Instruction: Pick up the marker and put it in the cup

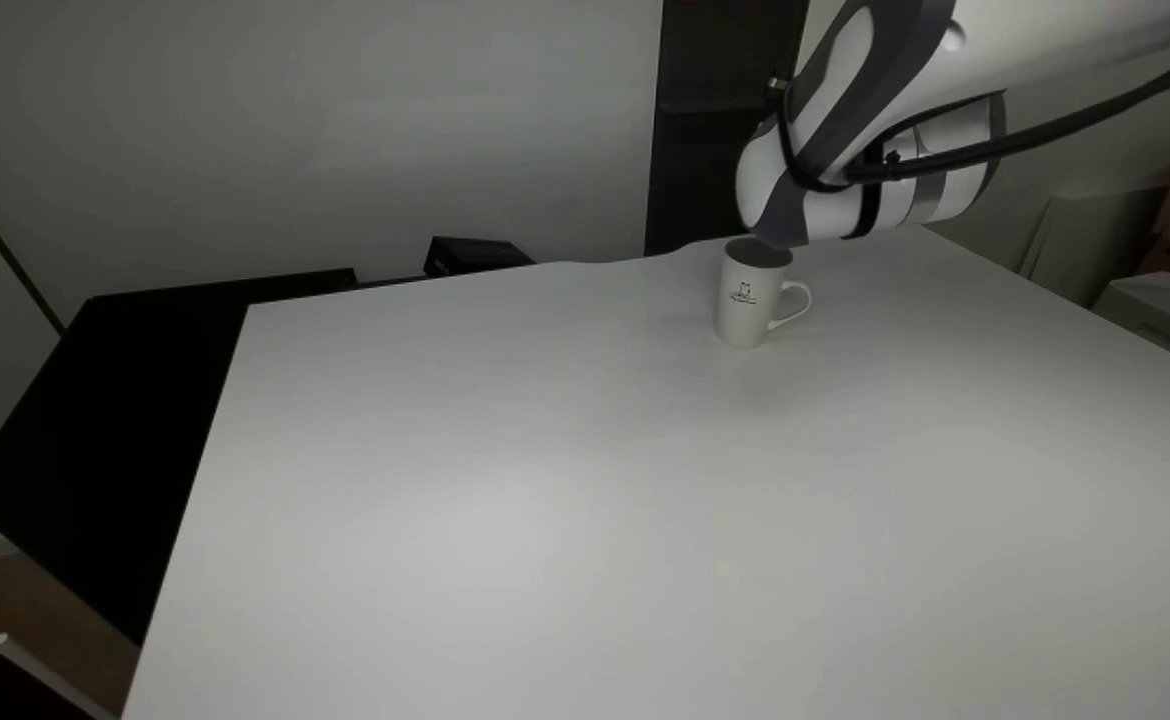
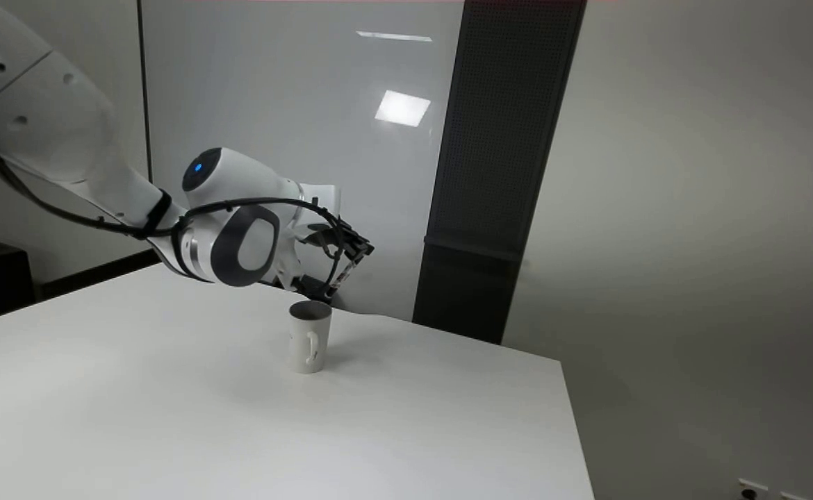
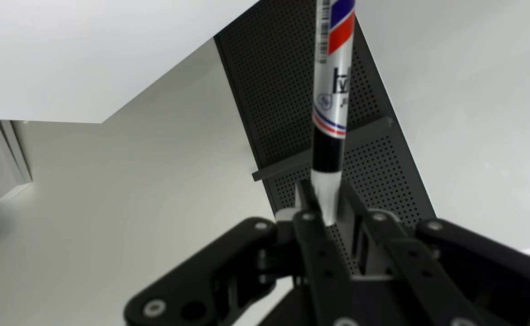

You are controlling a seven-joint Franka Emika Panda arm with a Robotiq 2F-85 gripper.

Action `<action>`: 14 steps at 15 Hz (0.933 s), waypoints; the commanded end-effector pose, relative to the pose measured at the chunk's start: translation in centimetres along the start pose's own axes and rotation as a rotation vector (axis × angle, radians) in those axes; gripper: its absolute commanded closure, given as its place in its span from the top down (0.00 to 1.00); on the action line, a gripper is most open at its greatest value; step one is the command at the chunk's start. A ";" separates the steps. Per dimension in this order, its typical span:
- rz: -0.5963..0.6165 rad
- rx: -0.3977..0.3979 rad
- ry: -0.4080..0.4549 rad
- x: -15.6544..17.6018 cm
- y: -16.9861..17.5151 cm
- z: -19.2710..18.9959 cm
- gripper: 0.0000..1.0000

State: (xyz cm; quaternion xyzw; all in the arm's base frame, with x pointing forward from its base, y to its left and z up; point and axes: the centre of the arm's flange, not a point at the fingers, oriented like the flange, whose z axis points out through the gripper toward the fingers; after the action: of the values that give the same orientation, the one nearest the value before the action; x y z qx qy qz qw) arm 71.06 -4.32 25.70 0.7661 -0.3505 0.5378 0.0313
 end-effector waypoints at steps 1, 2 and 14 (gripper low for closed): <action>-0.029 -0.006 0.001 -0.4 0.1 -0.2 0.07; -0.032 -0.006 0.002 -0.2 0.1 -0.2 0.07; -0.072 -0.016 -0.016 1.9 0.2 -2.1 0.07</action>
State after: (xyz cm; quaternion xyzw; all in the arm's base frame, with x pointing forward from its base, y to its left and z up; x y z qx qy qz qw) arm 70.91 -4.53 26.18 0.7764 -0.3255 0.5371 0.0528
